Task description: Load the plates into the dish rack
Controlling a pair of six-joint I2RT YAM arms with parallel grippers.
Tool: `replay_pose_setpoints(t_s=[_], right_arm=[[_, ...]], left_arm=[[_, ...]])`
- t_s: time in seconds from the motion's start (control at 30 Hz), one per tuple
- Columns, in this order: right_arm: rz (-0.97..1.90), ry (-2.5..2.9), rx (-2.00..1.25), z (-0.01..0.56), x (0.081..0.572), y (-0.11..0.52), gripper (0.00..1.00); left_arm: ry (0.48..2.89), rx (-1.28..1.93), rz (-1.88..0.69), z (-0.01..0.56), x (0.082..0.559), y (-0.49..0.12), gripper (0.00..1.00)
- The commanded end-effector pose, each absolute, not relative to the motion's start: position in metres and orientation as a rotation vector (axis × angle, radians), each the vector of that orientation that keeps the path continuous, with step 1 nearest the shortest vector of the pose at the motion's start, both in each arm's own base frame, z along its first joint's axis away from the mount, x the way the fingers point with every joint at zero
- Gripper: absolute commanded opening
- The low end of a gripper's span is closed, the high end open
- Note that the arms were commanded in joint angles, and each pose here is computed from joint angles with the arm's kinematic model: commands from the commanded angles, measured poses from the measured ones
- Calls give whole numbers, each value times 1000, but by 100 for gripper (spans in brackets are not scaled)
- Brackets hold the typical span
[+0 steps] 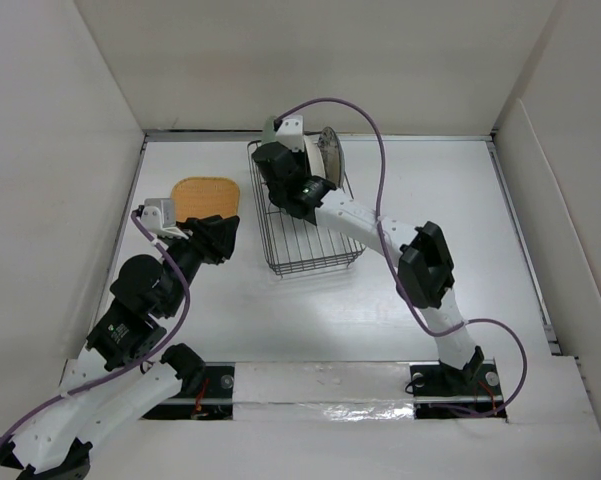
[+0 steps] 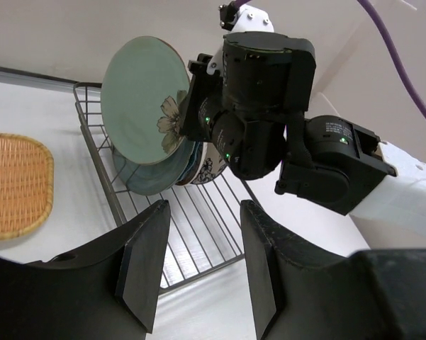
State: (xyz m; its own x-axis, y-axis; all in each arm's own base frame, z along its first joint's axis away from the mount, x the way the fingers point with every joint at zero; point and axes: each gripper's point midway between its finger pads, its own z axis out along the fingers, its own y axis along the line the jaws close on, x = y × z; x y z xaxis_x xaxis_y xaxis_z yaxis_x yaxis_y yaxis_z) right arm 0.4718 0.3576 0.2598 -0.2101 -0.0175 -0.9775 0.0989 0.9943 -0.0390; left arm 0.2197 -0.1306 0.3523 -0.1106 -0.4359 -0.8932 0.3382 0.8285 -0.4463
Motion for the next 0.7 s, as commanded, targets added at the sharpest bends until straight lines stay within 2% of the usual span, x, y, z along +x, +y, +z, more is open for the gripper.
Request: replay_pose_setpoints(t_s=[0.0, 0.23, 0.67], right_arm=[[-12, 1637, 264, 329, 480, 343, 0], [-76, 1650, 291, 312, 481, 337, 0], [-83, 1570, 332, 347, 465, 322, 0]], left_arm=[[1521, -77, -679, 359, 221, -135, 41], [1528, -79, -672, 358, 223, -136, 41], [1538, -90, -654, 355, 225, -134, 41]])
